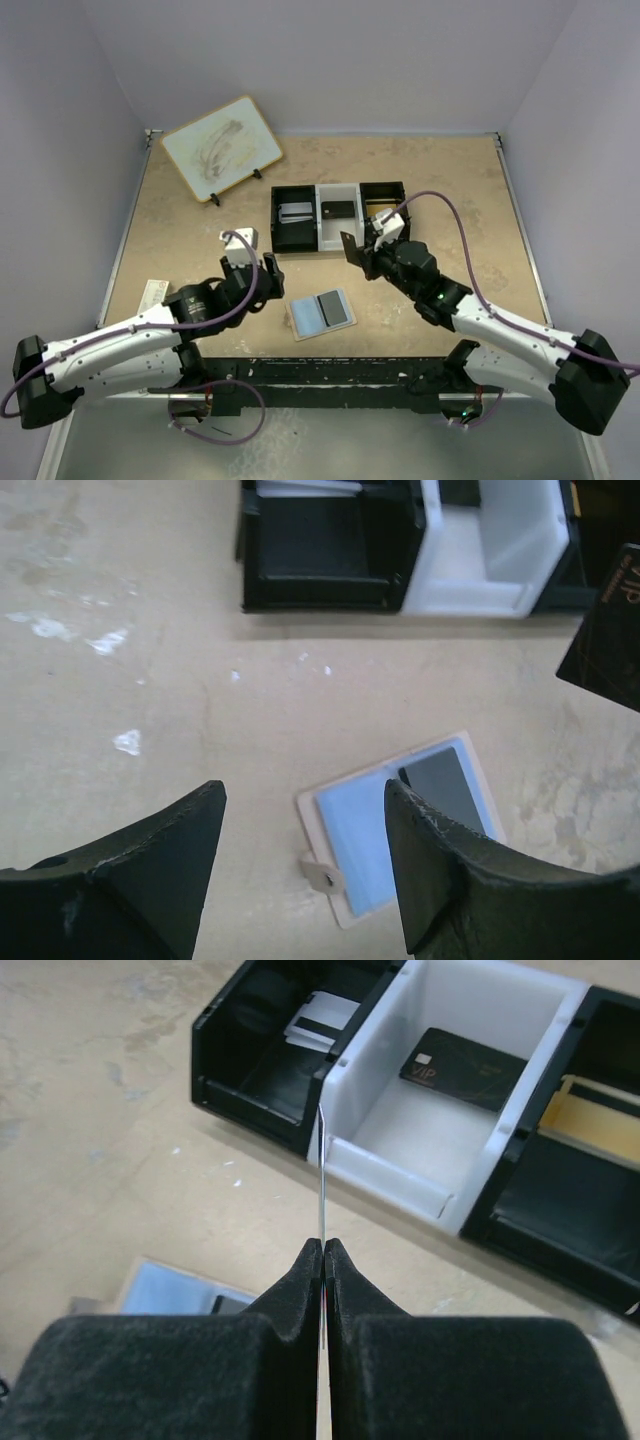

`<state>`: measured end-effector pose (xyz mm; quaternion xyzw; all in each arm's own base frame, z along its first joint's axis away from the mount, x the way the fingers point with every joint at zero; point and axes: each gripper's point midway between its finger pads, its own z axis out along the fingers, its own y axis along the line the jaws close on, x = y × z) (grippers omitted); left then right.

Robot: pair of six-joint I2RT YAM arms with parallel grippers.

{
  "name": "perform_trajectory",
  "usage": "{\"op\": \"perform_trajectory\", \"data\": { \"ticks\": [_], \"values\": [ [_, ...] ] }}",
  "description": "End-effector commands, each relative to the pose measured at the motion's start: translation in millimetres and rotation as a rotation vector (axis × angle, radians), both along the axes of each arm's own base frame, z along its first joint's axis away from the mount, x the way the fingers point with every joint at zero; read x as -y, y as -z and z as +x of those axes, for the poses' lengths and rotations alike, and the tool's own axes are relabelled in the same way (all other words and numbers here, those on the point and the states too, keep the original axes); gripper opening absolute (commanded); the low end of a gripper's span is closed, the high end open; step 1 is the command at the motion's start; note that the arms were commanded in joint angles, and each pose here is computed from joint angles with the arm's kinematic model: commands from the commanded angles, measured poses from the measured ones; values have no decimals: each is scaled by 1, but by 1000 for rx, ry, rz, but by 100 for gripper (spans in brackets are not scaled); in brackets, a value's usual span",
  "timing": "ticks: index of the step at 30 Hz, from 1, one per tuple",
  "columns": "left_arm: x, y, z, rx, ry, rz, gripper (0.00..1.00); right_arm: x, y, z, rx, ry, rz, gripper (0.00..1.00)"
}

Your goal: Take the credit cards out of the card holder

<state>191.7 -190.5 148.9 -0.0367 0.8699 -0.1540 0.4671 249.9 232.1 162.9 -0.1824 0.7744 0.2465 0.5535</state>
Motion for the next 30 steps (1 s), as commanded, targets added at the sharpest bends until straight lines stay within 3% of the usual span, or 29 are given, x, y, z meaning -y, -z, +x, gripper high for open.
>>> {"op": "perform_trajectory", "data": {
  "ticks": [1,4,7,12,15,24,30],
  "values": [
    [-35,-21,18,21,-40,100,63,2,-27,31,145,34,-160,0],
    [-70,-11,34,-43,-111,163,65,1,-39,51,271,32,-222,0],
    [-81,-9,52,-87,-116,112,65,-3,-38,77,285,-64,-295,0],
    [-103,-26,75,-63,-159,138,66,-8,-31,115,372,-175,-470,0],
    [-124,-34,85,-32,-262,166,66,-19,-25,129,406,-268,-563,0],
    [-161,-62,64,127,-403,151,67,-20,-7,166,443,-316,-764,0],
    [-168,-55,69,77,-428,233,68,-16,-8,177,484,-308,-850,0]
  ]
}}
